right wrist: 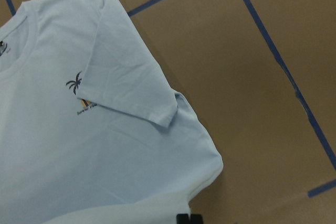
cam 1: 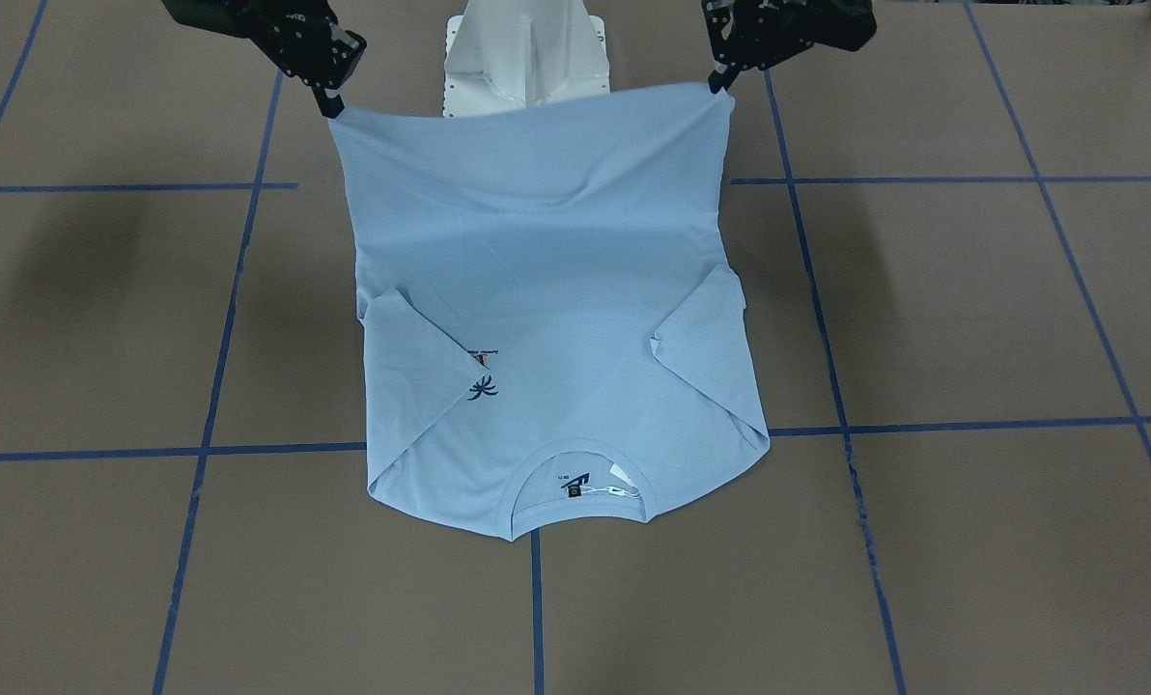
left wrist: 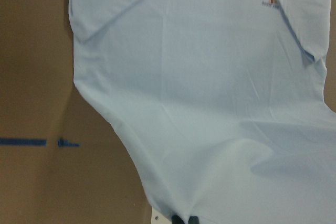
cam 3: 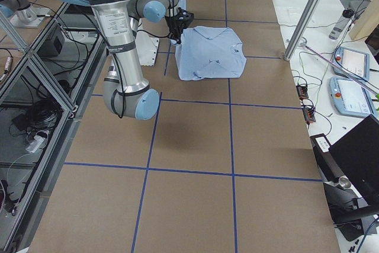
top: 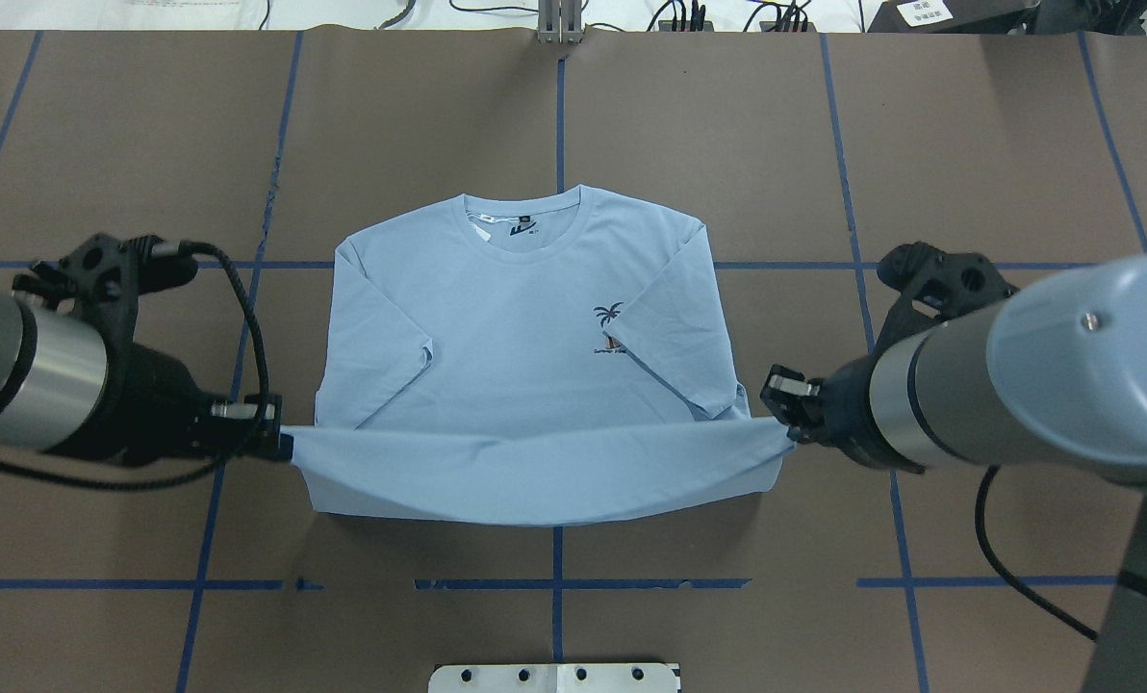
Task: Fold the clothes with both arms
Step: 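Lift the hem with both grippers and fold it over toward the collar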
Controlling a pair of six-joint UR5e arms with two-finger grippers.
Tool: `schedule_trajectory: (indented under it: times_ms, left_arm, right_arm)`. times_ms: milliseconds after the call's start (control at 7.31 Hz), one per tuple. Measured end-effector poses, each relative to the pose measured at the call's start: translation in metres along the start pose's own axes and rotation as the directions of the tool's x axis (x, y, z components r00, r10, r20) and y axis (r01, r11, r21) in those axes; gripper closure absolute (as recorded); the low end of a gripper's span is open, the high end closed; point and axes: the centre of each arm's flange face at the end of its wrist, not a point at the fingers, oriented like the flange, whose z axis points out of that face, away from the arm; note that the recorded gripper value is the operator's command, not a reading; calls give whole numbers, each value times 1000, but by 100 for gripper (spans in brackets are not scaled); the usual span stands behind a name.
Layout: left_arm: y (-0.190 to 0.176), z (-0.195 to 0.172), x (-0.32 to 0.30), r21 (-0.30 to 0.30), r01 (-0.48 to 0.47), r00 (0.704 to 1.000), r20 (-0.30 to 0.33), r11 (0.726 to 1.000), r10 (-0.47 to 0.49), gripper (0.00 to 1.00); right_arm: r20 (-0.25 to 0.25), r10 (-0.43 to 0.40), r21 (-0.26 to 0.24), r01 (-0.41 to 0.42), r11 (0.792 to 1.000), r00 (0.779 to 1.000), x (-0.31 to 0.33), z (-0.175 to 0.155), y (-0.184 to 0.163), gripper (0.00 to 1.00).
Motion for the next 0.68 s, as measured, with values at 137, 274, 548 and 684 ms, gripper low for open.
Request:
schedule_trajectory:
  times_ms: [137,274,548,684]
  left_arm:
    - [-36,-1,-2,35,-15,999,34,999,14,100]
    - [-65,5,-8,56,-20,997,69,998,17,100]
    - [-110,33,-16,76,-26,990,138,997,15,100]
    - [-133,55,-19,93,-29,985,172,995,13,100]
  right_arm:
    - [-14,-11,24,11,1000,1000,-19,9,-29,100]
    - [-39,-22,49,24,999,999,-37,25,-57,100]
    - [-56,-25,83,30,996,998,-77,72,-101,100]
    - [-58,-18,95,24,995,998,-96,98,-121,100]
